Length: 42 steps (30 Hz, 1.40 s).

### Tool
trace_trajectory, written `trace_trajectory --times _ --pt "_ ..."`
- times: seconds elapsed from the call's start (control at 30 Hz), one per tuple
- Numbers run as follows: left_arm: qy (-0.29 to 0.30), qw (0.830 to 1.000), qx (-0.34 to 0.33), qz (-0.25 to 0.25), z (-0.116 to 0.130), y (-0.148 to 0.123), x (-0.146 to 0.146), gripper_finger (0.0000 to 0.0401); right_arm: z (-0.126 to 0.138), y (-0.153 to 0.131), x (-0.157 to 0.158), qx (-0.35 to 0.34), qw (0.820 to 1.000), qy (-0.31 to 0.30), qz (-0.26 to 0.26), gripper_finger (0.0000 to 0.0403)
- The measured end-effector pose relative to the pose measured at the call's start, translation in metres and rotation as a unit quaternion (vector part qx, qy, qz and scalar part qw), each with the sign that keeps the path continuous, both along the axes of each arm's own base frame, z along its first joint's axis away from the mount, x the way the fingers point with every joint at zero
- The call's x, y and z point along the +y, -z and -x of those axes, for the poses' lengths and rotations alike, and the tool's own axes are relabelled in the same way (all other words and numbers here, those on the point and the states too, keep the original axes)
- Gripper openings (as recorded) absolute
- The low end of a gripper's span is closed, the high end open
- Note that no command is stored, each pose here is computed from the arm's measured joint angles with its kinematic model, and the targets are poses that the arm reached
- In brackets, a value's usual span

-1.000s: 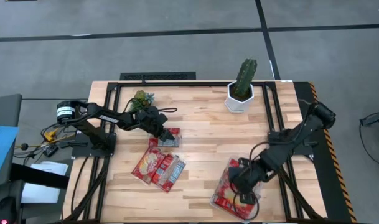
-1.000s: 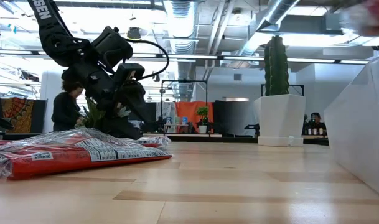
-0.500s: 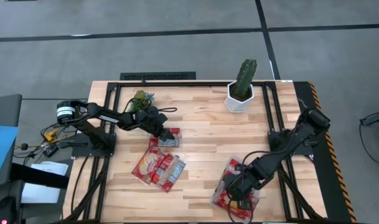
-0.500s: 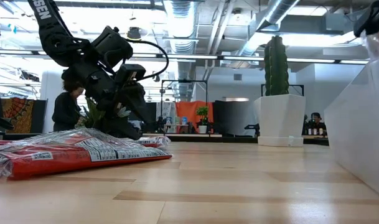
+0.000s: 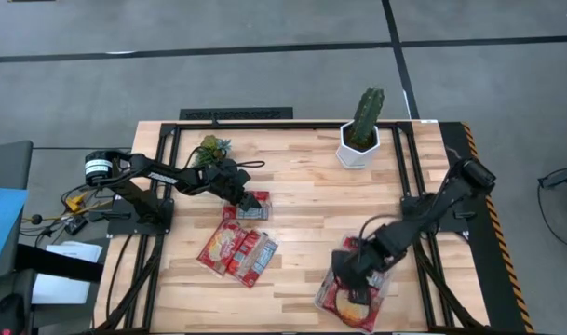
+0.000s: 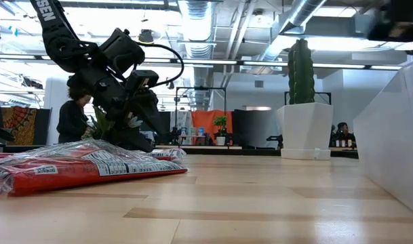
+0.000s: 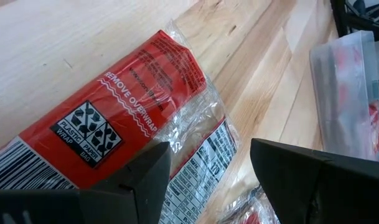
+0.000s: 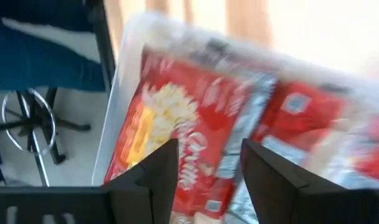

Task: Sort popcorn bags into baskets
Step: Put the red popcorn bag into the transparent bin

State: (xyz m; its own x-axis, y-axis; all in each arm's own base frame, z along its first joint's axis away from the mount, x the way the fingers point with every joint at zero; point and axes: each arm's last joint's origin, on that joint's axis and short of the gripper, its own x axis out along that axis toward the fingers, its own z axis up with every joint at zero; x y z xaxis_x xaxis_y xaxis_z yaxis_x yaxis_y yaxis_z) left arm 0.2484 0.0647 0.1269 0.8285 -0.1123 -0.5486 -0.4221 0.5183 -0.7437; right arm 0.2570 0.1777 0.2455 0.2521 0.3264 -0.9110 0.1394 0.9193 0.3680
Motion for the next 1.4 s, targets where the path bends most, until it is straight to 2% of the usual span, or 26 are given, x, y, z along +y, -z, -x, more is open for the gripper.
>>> trace_trajectory --times 0.17,0.3,0.4,0.5,0.57,0.7,0.8,0.9,1.03,1.2,1.4 --pt "0.008 1.000 -0.021 0.004 -0.002 -0.003 0.000 0.0212 -0.005 -0.016 -0.032 -0.023 0.999 0.033 0.012 0.0206" --pt "0.038 0.997 -0.063 0.033 -0.006 -0.018 0.009 0.0212 -0.012 -0.022 -0.056 -0.066 0.994 0.059 0.069 0.0203" --pt "0.037 0.995 -0.075 0.045 -0.006 -0.035 0.017 0.0212 -0.025 -0.024 -0.078 -0.103 0.982 0.105 0.115 0.0198" --pt "0.012 0.999 -0.022 0.041 0.002 -0.048 0.018 0.0212 -0.041 -0.021 -0.101 -0.128 0.969 0.161 0.134 0.0194" --pt "-0.015 0.999 0.043 0.006 0.011 -0.057 0.016 0.0212 -0.054 -0.017 -0.115 -0.141 0.963 0.189 0.132 0.0195" --pt "-0.058 0.983 0.154 -0.084 0.033 -0.076 0.009 0.0212 -0.080 -0.007 -0.138 -0.178 0.948 0.236 0.119 0.0200" --pt "-0.075 0.976 0.176 -0.100 0.048 -0.081 0.003 0.0212 -0.101 0.008 -0.152 -0.202 0.935 0.272 0.104 0.0204" --pt "-0.094 0.976 0.181 -0.078 0.063 -0.074 -0.003 0.0212 -0.123 0.027 -0.161 -0.227 0.926 0.293 0.067 0.0208" --pt "-0.131 0.977 0.160 -0.045 0.081 -0.054 -0.008 0.0212 -0.141 0.058 -0.173 -0.212 0.915 0.341 0.025 0.0212" --pt "-0.158 0.980 0.117 -0.009 0.090 -0.031 -0.012 0.0212 -0.148 0.083 -0.187 -0.187 0.898 0.397 0.014 0.0211" --pt "-0.166 0.978 0.128 0.019 0.099 -0.010 -0.016 0.0212 -0.152 0.104 -0.193 -0.162 0.883 0.440 -0.002 0.0213"
